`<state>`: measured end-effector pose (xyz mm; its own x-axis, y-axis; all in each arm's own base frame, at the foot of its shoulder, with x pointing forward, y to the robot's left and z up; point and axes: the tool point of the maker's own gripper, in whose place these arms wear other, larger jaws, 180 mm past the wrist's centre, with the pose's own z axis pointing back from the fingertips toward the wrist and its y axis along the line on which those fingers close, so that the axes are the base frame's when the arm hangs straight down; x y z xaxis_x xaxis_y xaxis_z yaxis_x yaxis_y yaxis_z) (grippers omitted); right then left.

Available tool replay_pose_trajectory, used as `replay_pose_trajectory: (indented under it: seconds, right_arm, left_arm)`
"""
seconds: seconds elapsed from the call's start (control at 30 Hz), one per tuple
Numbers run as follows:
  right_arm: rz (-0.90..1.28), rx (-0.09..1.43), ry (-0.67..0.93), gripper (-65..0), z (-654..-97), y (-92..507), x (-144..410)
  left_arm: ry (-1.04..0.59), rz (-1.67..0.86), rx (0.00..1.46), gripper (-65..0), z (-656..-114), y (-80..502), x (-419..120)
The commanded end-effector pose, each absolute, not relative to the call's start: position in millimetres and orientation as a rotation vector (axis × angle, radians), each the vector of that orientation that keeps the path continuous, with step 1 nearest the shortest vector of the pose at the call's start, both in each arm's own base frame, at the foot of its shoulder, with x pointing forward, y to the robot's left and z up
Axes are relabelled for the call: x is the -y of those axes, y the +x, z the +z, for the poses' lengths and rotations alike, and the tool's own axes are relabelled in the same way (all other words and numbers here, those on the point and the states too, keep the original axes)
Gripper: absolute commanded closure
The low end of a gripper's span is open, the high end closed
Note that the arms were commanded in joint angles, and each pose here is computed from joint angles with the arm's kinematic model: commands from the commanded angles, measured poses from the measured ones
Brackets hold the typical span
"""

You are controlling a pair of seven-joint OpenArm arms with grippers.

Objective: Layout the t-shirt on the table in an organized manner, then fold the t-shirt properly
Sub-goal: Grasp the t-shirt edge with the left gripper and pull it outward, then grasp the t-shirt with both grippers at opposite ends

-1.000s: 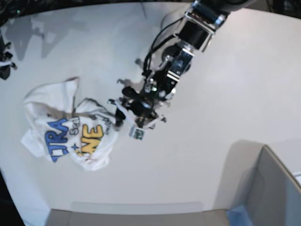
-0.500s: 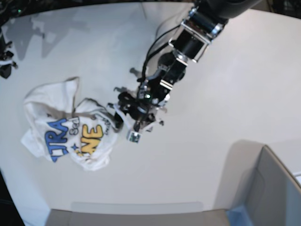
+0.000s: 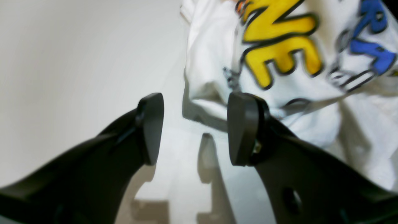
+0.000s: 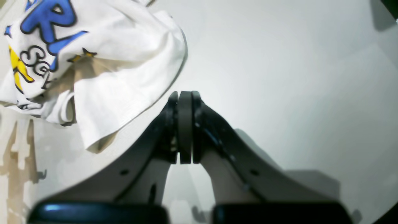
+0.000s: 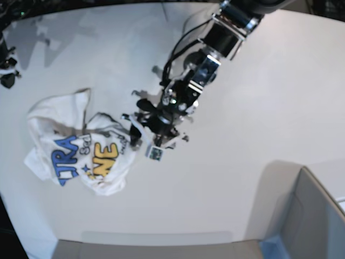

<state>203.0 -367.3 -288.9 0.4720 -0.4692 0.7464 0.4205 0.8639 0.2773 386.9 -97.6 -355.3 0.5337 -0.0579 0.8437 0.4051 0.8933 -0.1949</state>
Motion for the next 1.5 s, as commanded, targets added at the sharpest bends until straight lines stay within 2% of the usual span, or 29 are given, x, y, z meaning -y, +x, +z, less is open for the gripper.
replay_pose_trajectory:
  seconds: [0.0, 0.4, 0.6, 0.8, 0.87, 1.0, 1.07, 1.23, 1.37, 1.47]
  right_arm:
    - [-0.522, 0.981, 0.041, 0.0, -274, 209, 372]
    - [-0.522, 0.975, 0.042, 0.0, -276, 208, 371]
    - [-0.526, 0.973, 0.037, 0.0, -276, 205, 373]
    - [-0.527, 0.972, 0.035, 0.0, -276, 205, 373]
    - [-0.527, 0.972, 0.035, 0.0, -276, 205, 373]
    - [-0.524, 0.97, 0.039, 0.0, -277, 206, 372]
    - [-0.523, 0.973, 0.041, 0.0, -276, 207, 371]
    - [-0.521, 0.994, 0.049, 0.0, -272, 214, 371]
    - [-0.52, 1.002, 0.053, 0.0, -270, 217, 370]
    - [-0.498, 1.003, 0.065, 0.0, -270, 223, 365]
  left_arm:
    - [-0.41, -0.29, 1.018, -33.3, -343, 395, 103]
    - [-0.429, -0.301, 1.054, -33.3, -325, 412, 124]
    - [-0.39, -0.309, 1.005, -33.3, -344, 421, 124]
    - [-0.391, -0.306, 1.039, -32.8, -339, 430, 128]
    - [-0.392, -0.307, 1.044, -28.1, -338, 431, 129]
    - [-0.394, -0.314, 1.044, -0.5, -338, 427, 131]
    - [-0.395, -0.322, 1.038, 0.0, -338, 426, 133]
    - [-0.494, -0.299, 1.123, 0.0, -294, 407, 142]
    - [-0.532, -0.294, 1.286, 0.0, -239, 392, 114]
    - [-0.504, -0.236, 1.296, 0.0, -236, 388, 81]
